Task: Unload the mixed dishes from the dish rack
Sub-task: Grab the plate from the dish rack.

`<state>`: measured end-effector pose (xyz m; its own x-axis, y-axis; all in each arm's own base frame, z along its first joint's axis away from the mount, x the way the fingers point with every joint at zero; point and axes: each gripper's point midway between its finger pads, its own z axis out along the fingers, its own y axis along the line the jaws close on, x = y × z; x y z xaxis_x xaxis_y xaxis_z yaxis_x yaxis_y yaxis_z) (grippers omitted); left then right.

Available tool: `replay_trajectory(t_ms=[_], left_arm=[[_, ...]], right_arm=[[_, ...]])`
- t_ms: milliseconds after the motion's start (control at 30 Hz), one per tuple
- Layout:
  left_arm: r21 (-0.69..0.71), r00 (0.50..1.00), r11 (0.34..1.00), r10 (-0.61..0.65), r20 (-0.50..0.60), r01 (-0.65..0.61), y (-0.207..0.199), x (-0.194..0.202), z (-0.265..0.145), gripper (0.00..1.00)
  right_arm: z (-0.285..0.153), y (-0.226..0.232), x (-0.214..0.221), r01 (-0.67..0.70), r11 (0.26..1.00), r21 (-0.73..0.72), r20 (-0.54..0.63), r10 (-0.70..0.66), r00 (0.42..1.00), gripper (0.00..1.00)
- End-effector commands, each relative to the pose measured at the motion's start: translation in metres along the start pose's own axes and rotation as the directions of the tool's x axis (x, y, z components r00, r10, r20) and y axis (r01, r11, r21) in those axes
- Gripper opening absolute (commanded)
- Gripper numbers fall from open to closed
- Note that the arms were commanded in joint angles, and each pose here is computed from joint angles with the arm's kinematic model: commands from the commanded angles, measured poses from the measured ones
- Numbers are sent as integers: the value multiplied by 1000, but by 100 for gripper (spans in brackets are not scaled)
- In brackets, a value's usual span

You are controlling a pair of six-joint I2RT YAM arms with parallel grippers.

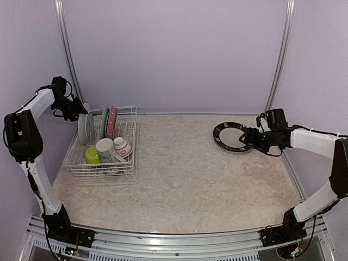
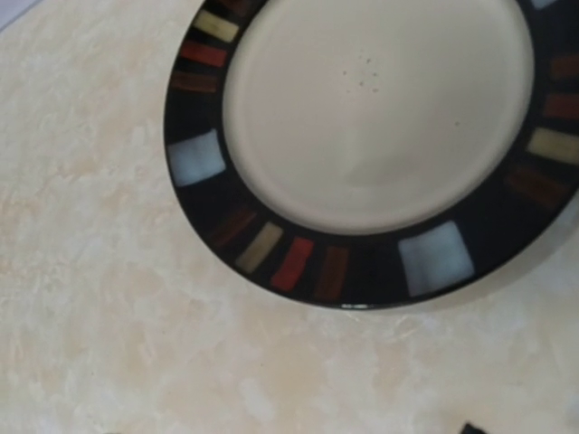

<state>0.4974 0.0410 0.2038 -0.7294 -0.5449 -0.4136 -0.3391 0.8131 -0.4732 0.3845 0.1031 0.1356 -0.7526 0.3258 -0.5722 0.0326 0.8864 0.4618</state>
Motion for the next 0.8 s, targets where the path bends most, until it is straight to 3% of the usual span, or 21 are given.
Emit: replay_trajectory(t_ms=[0,233,767], left_arm=[[1,999,999,32,-25,-32,2,0,3,37],[25,998,998,60,-30,-59,-3,0,1,23],[32,993,993,115,26,-116,-13,-8,-23,6]], right_arm=[[6,7,-1,5,1000,-1,-4,-5,1000,78],[10,6,2,4,1000,-1,-13,-4,1000,78],[19,11,5,9,1000,-5,-27,-9,1000,78]])
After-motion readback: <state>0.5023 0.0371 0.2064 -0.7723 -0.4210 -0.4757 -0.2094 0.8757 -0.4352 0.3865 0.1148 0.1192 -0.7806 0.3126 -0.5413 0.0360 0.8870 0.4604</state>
